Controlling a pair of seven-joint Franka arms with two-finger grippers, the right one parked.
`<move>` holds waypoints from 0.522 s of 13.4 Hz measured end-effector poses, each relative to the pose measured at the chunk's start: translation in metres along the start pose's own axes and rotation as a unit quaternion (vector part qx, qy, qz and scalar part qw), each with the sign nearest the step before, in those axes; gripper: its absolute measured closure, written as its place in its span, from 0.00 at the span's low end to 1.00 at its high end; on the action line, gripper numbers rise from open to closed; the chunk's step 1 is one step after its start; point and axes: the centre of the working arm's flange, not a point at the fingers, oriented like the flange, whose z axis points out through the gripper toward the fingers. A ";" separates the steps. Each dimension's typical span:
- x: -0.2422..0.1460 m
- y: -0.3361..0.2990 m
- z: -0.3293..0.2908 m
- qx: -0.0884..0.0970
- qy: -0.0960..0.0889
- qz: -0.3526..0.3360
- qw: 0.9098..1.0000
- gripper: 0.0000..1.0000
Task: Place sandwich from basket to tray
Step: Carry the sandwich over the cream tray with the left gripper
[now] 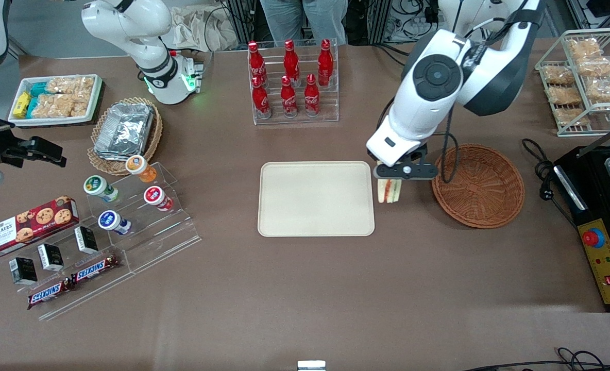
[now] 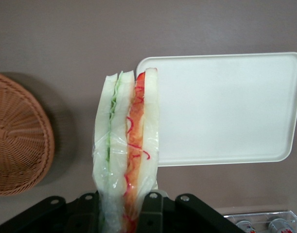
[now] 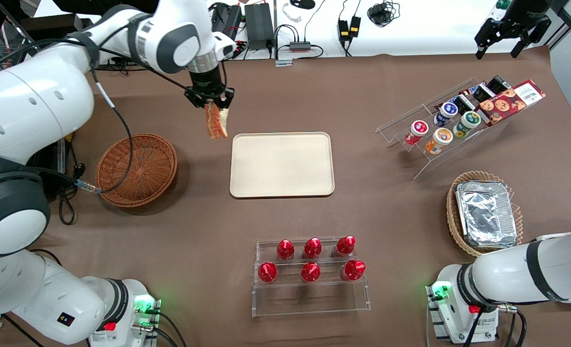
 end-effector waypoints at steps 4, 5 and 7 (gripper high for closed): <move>0.010 0.038 0.053 -0.004 0.010 0.024 1.000 0.78; 0.016 0.045 0.075 -0.006 0.012 0.028 1.000 0.78; 0.025 0.055 0.124 -0.003 0.015 0.034 0.999 0.78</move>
